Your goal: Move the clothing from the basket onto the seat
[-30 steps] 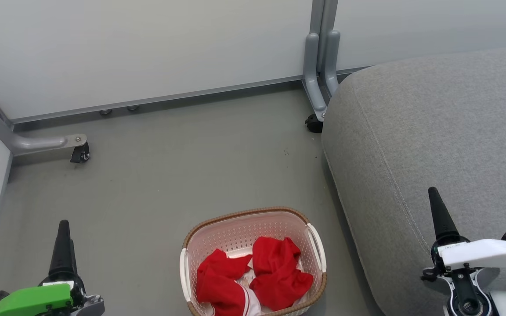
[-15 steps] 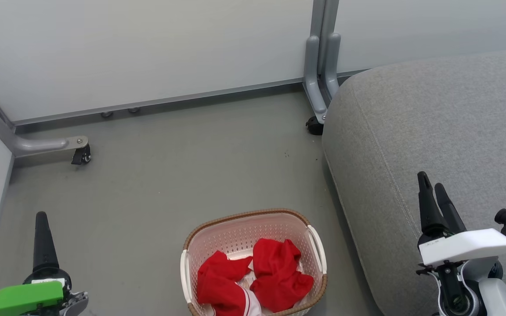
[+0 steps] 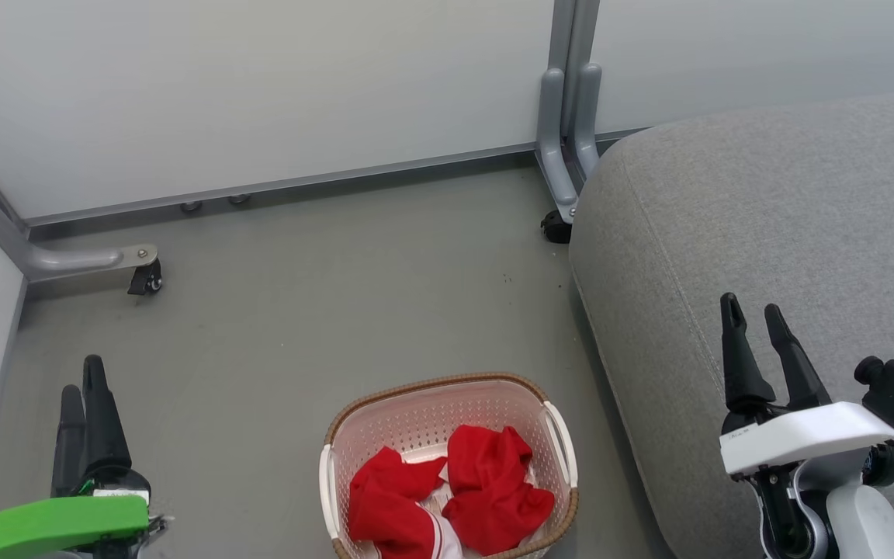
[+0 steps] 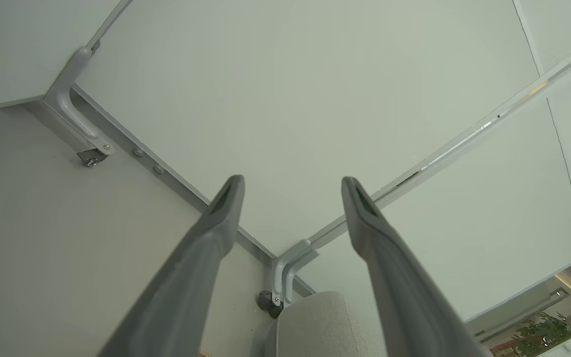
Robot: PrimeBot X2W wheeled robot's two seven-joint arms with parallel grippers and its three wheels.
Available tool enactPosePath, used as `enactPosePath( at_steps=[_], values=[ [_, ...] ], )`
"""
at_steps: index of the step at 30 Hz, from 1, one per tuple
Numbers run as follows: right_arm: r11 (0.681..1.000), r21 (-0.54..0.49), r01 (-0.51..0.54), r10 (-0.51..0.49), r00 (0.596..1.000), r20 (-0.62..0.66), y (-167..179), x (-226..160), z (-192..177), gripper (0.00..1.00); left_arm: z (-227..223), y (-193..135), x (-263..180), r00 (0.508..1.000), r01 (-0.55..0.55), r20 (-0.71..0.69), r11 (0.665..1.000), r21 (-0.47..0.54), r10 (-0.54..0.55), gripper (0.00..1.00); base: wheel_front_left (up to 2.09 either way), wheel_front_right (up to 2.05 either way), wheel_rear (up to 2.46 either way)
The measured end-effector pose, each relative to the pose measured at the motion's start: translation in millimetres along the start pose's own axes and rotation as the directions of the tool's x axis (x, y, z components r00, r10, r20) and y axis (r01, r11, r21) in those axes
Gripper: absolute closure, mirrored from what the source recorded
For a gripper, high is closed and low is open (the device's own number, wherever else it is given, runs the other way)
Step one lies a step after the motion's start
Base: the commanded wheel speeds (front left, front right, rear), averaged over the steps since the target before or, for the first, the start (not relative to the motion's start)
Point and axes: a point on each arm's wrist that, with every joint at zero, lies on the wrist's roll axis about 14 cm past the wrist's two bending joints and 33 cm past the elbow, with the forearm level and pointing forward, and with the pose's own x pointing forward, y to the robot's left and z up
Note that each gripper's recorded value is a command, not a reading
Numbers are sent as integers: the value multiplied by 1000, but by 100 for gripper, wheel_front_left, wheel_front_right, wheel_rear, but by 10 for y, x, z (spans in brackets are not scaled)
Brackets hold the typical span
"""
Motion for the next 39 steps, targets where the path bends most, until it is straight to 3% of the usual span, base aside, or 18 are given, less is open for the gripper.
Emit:
enactPosePath(
  at_steps=[8, 17, 20, 39],
  values=[
    [989, -137, -57, 60, 998, 13, 159, 11, 36, 0, -66, -231, -20, 998, 65, -16, 983, 171, -63, 0, 0, 0, 0],
    [963, -250, -102, 105, 994, 0, 272, -7, -10, 0, -279, -375, -98, 995, 93, -65, 927, 362, -75, 0, 0, 0, 0],
    [953, -280, -114, 116, 993, -9, 296, -19, -42, 0, -376, -440, -136, 991, 124, -89, 895, 428, -95, 0, 0, 0, 0],
    [881, -438, -177, 169, 984, -57, 406, -111, -201, 0, -733, -572, -311, 974, 223, -174, 753, 619, -145, 0, 0, 0, 0]
  ],
)
